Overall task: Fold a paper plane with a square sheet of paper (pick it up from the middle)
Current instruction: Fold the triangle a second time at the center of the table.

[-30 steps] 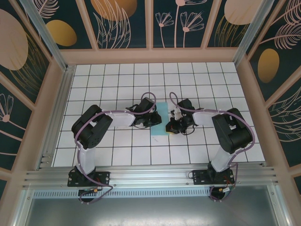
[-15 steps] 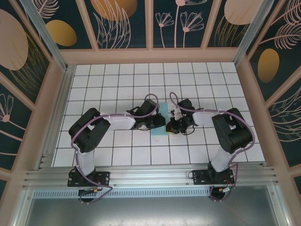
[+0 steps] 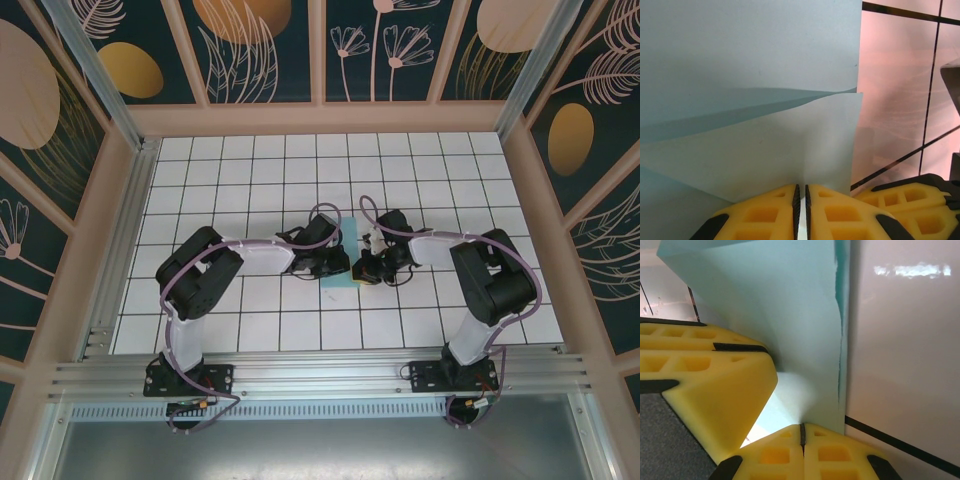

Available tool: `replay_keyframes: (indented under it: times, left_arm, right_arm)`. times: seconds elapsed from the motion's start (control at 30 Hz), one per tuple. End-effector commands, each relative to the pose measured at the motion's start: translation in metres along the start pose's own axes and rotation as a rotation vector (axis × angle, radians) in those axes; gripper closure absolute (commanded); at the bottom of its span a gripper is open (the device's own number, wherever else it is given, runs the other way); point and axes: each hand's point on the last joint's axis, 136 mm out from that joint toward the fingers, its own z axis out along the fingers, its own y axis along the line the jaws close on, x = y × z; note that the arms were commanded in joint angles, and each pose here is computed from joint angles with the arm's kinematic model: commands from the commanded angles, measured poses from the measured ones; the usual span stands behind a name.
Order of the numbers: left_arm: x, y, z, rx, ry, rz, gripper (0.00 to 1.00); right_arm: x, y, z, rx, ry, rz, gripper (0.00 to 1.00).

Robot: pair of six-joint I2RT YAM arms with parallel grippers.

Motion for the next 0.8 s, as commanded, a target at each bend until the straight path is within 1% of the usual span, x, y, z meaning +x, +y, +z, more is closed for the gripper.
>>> replay_keyframes:
  times: [0.0, 0.2, 0.37, 0.63, 0.77]
  left_arm:
    - [-0.005, 0.039, 0.001, -0.172, -0.026, -0.006, 0.84]
    - [-0.025, 0.043, -0.007, -0.162, -0.06, -0.009, 0.84]
    - [-0.044, 0.059, -0.011, -0.158, -0.08, -0.033, 0.84]
    - [-0.072, 0.083, -0.021, -0.23, -0.138, -0.068, 0.85]
    - [-0.088, 0.073, -0.034, -0.227, -0.188, -0.062, 0.85]
  right_arm:
    - [0.023, -0.058, 0.011, 0.238, 0.057, 0.085, 0.92]
    - [0.026, -0.062, 0.011, 0.256, 0.061, 0.088, 0.92]
    - [0.027, -0.063, 0.011, 0.258, 0.063, 0.087, 0.92]
    - [0.028, -0.064, 0.01, 0.258, 0.062, 0.089, 0.92]
    - [0.026, -0.061, 0.01, 0.253, 0.056, 0.085, 0.92]
